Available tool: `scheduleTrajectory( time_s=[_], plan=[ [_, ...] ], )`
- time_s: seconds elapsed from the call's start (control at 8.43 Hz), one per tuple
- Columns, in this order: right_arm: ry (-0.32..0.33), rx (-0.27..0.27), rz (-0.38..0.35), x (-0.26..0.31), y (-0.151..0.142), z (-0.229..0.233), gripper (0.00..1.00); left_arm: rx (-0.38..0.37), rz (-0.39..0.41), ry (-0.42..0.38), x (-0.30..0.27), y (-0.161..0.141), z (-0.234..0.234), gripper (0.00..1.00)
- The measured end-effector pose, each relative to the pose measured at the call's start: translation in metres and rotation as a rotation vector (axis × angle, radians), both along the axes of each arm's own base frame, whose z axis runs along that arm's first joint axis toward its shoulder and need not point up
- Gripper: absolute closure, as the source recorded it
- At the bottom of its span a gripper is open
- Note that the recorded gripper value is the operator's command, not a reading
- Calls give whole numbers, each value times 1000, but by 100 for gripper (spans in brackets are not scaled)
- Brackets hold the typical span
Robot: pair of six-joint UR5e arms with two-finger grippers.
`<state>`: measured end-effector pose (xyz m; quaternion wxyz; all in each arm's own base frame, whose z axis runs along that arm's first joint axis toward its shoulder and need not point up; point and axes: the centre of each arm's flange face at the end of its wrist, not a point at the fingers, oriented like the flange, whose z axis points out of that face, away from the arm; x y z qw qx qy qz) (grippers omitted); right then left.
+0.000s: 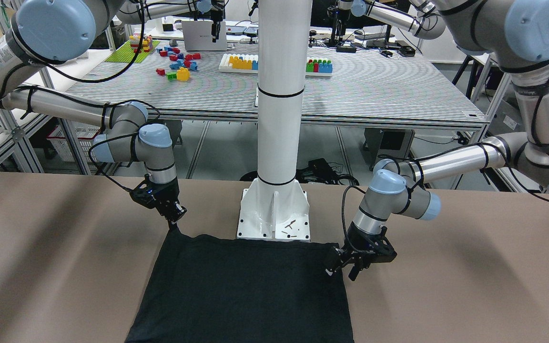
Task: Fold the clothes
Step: 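Move both grippers down to the shirt's hem corners nearest the robot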
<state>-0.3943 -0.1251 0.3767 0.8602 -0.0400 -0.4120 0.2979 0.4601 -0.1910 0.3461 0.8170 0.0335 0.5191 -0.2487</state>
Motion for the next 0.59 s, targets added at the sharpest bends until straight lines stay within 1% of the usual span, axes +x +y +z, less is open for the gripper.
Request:
scheduleTrajectory(
  time_s=[0.12,0.24,0.36,0.59],
  plan=[
    [0,0,0,0,0,0,100,1,3,-5,2,26,5,47],
    [-1,0,0,0,0,0,100,3,5,-9,5,44,10,48],
    [-1,0,0,0,0,-1,100,5,6,-13,9,54,13,49],
    [-2,0,-1,0,0,-1,100,8,7,-23,15,60,19,50]
  ],
)
